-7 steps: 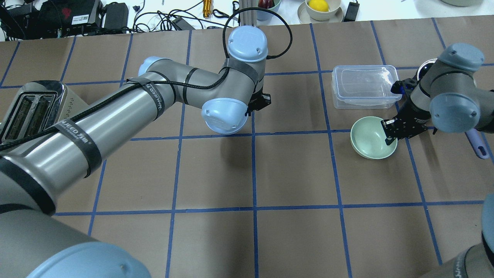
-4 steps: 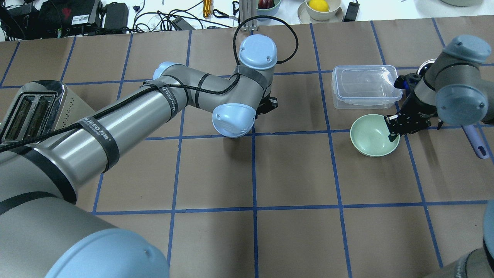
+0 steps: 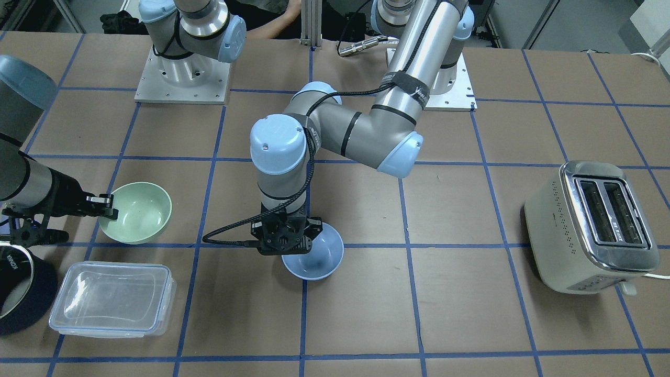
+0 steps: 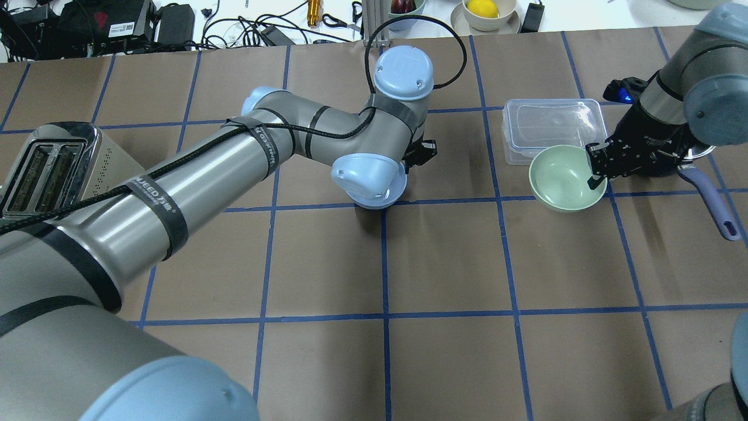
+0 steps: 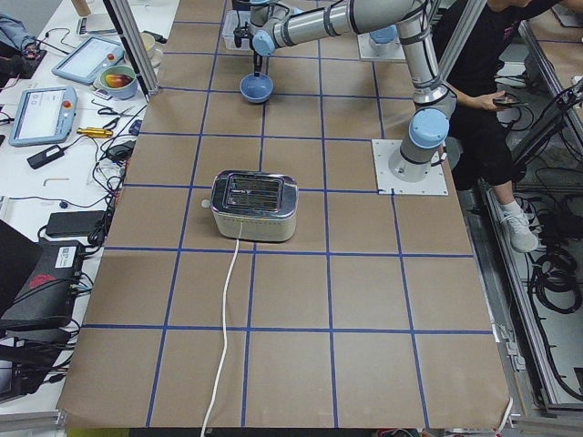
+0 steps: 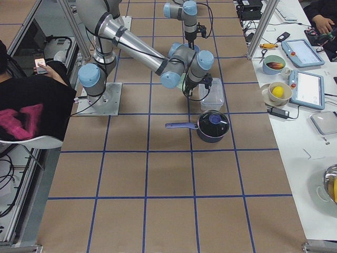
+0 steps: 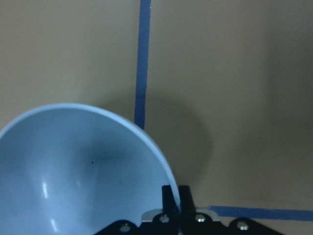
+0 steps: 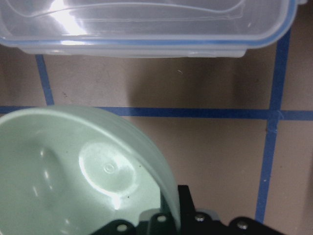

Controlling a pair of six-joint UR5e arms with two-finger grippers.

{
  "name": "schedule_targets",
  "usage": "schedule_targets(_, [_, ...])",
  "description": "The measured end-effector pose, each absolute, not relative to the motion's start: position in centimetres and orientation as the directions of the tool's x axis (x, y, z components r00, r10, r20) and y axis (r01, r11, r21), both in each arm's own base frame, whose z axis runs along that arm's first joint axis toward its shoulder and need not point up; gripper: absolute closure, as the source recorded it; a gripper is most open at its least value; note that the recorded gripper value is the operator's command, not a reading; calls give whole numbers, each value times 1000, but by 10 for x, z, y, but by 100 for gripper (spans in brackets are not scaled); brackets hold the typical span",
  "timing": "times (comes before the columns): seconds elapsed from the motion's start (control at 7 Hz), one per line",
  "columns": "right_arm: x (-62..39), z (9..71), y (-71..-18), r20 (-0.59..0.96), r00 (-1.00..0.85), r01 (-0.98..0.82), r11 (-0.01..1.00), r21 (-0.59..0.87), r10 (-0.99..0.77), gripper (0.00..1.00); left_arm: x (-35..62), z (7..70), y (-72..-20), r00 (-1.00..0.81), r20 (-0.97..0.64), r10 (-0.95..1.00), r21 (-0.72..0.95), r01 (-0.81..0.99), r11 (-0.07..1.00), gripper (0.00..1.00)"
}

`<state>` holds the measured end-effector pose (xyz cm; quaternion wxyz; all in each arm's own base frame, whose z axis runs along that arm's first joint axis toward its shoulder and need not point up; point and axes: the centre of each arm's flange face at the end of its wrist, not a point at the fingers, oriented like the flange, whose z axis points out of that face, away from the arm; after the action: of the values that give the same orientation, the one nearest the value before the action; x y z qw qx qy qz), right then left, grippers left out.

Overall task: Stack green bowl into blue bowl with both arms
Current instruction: 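Slide the blue bowl toward the table center with the left gripper, then release, then carry green bowl over blue bowl with right gripper while left gripper withdraws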

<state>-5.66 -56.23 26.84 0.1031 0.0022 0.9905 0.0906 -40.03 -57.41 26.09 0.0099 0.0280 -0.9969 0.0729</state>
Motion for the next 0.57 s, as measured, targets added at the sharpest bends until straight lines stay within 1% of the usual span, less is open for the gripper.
schedule_targets(0.29, [-24, 275, -568, -232, -973, -51, 986, 159, -13, 100, -321, 327, -601, -994, 101, -35, -149, -50, 988, 0])
schedule_targets(0.57, [34, 294, -577, -241, -970, -49, 990, 134, -15, 100, -208, 390, -604, -996, 83, 45, -101, 37, 994, 0])
